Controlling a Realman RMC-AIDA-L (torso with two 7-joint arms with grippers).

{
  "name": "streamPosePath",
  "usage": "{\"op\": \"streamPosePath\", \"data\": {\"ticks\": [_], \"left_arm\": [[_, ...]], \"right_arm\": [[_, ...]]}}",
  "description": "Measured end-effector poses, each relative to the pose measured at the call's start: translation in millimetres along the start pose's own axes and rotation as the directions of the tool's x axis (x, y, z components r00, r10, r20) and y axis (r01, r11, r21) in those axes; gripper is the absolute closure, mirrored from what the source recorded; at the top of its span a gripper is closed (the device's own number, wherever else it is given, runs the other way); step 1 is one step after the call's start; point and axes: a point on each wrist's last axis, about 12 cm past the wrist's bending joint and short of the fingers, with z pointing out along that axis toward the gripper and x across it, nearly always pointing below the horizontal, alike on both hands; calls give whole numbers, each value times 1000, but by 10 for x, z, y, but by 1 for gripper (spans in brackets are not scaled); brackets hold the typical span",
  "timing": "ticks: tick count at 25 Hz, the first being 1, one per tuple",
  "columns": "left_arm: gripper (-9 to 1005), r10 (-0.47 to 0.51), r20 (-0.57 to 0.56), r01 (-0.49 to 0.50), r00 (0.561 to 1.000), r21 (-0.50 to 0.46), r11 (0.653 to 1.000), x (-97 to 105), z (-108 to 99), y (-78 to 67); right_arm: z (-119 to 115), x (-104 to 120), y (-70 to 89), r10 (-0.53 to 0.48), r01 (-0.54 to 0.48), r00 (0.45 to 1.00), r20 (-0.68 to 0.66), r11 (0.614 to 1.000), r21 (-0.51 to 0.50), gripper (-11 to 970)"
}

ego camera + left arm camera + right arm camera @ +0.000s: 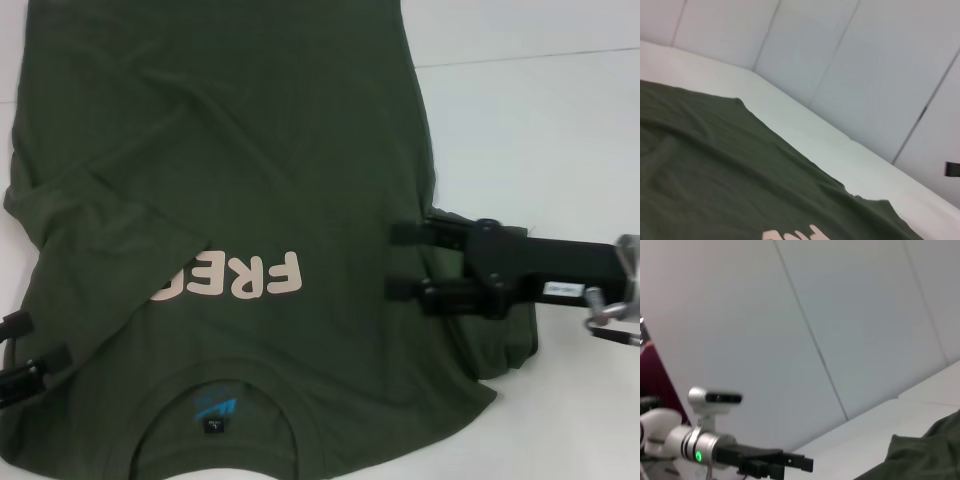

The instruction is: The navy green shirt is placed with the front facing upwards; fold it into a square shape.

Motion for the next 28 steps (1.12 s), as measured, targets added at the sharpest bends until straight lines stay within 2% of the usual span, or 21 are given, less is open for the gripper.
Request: {"op": "streamPosePath", "data": {"ticks": [4,5,6,9,11,13,16,18,20,22,28], "left_arm": [[109,-2,9,2,1000,-1,1000,2,-2,-2],[109,0,10,0,1000,-1,1000,-4,1,0],[110,3,12,-3,1000,-2,1000,-11,5,4],[110,8,13,-8,1000,-2,1000,-27,23,14],[110,11,13,-11,1000,-2,1000,-36,32,18],[110,14,14,-14,1000,-5,1000,-39,34,23],[110,15,15,-15,1000,-13,1000,-36,34,31],[110,16,14,-16,1000,-14,1000,-35,36,33],[110,18,14,-18,1000,-16,1000,-37,36,33],[109,21,14,-21,1000,-17,1000,-38,36,33],[109,33,14,-32,999,-28,999,-33,36,45]], "right_arm": [[-236,-28,-4,149,-149,989,0,988,47,73],[-394,-70,-15,231,-232,973,21,970,75,73],[-394,-70,-15,231,-232,973,21,970,75,74],[-662,-145,-15,346,-357,931,112,929,97,74],[-847,-184,-10,437,-457,883,168,883,107,75],[-1008,-204,-17,545,-571,817,188,811,127,75],[-1205,-213,-34,691,-702,710,137,678,220,76],[-1284,-234,-38,751,-732,655,80,605,312,77],[-1336,-294,-47,785,-731,618,42,554,398,77],[-1352,-352,-58,806,-728,592,24,521,446,78],[-1269,-482,-174,849,-686,526,-54,460,564,78]]}}
